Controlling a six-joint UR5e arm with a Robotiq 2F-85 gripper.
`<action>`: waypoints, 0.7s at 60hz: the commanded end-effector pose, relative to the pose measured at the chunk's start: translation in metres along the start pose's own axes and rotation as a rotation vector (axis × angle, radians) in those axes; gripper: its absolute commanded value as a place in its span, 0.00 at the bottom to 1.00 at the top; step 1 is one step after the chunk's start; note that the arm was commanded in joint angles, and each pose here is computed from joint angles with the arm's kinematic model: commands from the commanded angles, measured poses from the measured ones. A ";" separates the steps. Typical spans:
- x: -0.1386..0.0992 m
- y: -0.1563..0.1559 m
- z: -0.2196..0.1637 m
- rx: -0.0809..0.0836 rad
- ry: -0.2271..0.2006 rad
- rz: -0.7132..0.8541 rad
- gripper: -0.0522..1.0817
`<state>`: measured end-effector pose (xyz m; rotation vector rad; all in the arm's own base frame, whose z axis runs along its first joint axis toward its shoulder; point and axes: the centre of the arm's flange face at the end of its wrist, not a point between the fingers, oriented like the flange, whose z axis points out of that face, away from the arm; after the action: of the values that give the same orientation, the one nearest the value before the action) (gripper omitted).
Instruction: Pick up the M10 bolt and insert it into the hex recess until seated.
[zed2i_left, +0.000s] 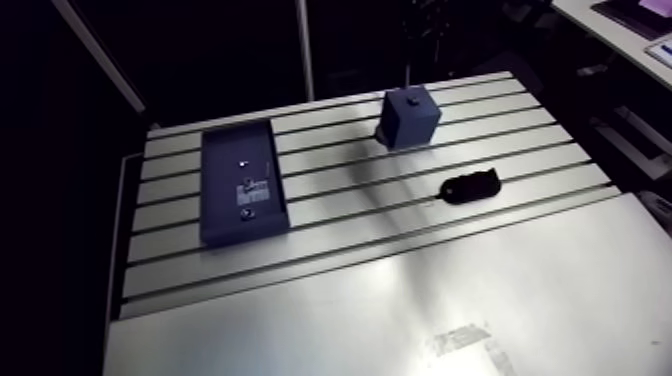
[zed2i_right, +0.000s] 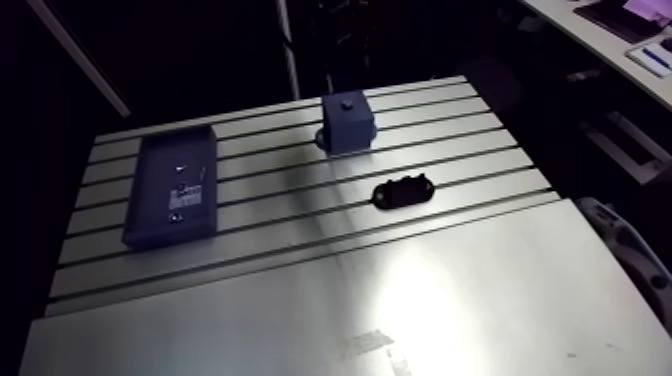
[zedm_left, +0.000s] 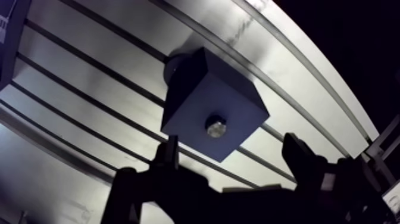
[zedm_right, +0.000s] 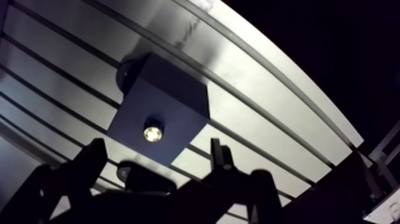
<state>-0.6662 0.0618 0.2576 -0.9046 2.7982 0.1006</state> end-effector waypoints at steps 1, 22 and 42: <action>-0.015 -0.008 -0.035 0.050 0.060 0.202 0.13; -0.026 -0.011 -0.039 0.084 0.022 0.494 0.34; -0.028 -0.007 -0.029 0.083 0.013 0.589 0.79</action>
<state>-0.6457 0.0635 0.2979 -0.1406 2.9589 0.0489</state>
